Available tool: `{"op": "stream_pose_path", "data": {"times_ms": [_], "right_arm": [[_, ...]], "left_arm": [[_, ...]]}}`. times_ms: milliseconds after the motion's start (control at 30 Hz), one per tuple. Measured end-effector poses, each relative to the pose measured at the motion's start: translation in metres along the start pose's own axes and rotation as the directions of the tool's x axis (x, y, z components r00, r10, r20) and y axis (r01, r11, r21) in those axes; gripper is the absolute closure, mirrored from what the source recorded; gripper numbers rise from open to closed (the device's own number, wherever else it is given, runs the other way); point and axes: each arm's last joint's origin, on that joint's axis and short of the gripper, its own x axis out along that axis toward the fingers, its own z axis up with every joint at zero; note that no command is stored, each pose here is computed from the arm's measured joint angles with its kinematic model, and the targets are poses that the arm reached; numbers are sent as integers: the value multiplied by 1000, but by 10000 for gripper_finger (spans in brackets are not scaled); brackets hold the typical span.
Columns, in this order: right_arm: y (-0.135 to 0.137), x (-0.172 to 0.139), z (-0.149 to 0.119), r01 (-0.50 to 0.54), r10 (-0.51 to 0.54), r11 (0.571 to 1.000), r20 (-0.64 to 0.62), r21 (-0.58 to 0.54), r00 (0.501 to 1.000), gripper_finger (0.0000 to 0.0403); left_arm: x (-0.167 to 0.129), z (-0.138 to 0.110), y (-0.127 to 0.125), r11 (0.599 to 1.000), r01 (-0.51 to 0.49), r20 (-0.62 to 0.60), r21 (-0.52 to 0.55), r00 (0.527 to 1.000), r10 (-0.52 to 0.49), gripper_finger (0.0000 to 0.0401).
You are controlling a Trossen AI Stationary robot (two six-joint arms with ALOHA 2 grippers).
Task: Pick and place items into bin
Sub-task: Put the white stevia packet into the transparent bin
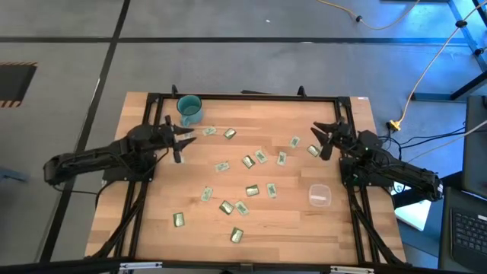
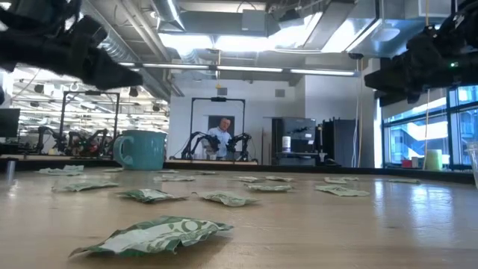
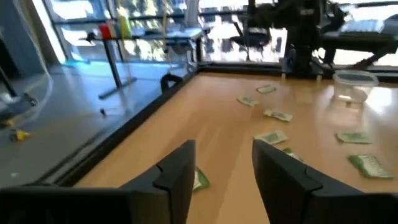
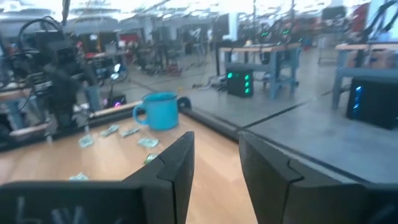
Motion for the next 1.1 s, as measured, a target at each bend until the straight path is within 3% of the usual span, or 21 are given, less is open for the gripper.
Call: {"op": "stream_pose_path", "data": {"times_ms": [167, 400, 600, 900, 1033, 1100], "right_arm": [[0, 0, 7, 33, -30, 999, 72, -35, 997, 271], [0, -1, 12, 33, -27, 998, 121, -51, 992, 271], [0, -1, 12, 33, -27, 998, 122, -51, 992, 271], [0, -1, 14, 32, -25, 998, 141, -51, 990, 271], [0, -1, 14, 31, -24, 998, 141, -51, 990, 271], [0, -1, 14, 31, -24, 998, 141, -51, 990, 271]], "left_arm": [[17, 27, 1, 1000, 5, -278, 10, 960, -2, 262], [62, 51, 4, 999, -24, -581, 33, 813, 39, 275], [109, 49, 17, 997, -22, -708, 70, 703, 65, 285], [163, 30, 47, 995, -94, -847, 13, 529, 61, 290], [178, 19, 53, 998, -62, -898, 22, 437, 47, 282], [186, 16, 54, 999, -47, -909, 26, 414, 43, 279]]}}
